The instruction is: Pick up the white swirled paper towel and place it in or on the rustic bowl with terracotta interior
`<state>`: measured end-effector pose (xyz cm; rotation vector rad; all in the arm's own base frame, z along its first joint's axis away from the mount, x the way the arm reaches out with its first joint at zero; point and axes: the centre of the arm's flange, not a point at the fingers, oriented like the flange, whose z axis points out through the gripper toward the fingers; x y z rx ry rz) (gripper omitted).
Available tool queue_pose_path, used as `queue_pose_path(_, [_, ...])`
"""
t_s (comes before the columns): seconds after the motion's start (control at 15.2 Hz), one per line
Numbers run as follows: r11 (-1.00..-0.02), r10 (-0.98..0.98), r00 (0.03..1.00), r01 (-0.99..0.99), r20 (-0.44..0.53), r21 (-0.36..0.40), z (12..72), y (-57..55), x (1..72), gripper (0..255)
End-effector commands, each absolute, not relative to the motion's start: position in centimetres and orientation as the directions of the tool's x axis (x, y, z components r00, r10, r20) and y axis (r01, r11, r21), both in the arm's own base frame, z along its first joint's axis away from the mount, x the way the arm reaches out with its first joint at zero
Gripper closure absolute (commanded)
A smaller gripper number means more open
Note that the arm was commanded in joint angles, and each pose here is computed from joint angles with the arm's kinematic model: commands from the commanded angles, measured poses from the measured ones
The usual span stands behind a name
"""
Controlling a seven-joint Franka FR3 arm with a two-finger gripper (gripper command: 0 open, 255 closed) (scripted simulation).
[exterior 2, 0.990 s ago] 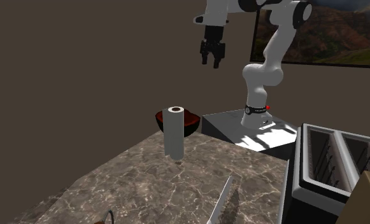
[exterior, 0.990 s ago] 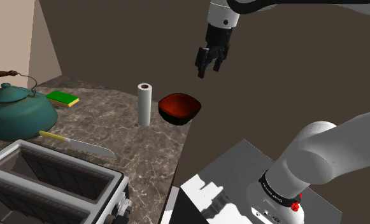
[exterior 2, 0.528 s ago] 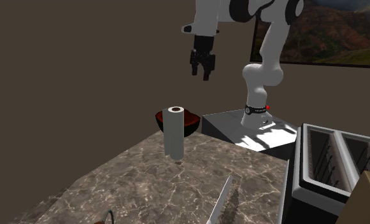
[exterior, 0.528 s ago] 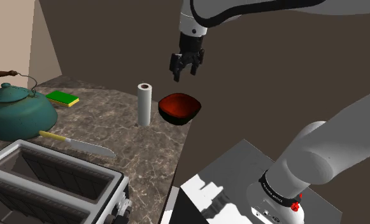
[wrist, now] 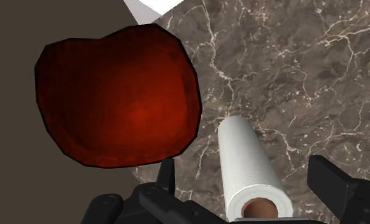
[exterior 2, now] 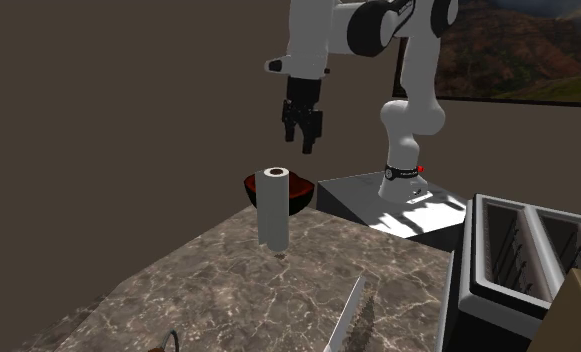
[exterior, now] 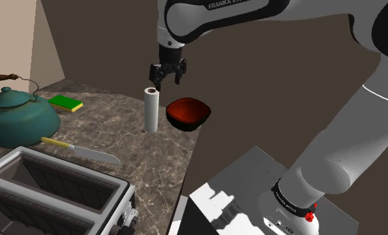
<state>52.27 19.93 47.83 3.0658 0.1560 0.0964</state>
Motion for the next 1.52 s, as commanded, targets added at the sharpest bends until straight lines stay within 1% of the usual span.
queue_pose_path(0.0, [-0.993, 0.103, 0.993, 0.098, 0.064, 0.071, 46.9, 21.1, 54.4, 0])
queue_pose_path(0.2, [-0.993, 0.103, 0.992, 0.098, 0.071, 0.069, 45.5, 23.0, 56.9, 0])
queue_pose_path(0.73, [-0.993, 0.103, 0.992, 0.098, 0.071, 0.069, 41.5, 22.8, 57.2, 0])
queue_pose_path(1.19, [-0.993, 0.103, 0.992, 0.098, 0.071, 0.069, 41.5, 22.8, 57.2, 0])
queue_pose_path(1.25, [-0.993, 0.103, 0.992, 0.098, 0.071, 0.069, 41.5, 22.8, 57.2, 255])
queue_pose_path(1.45, [-0.993, 0.103, 0.992, 0.098, 0.071, 0.069, 41.5, 22.8, 57.2, 255])
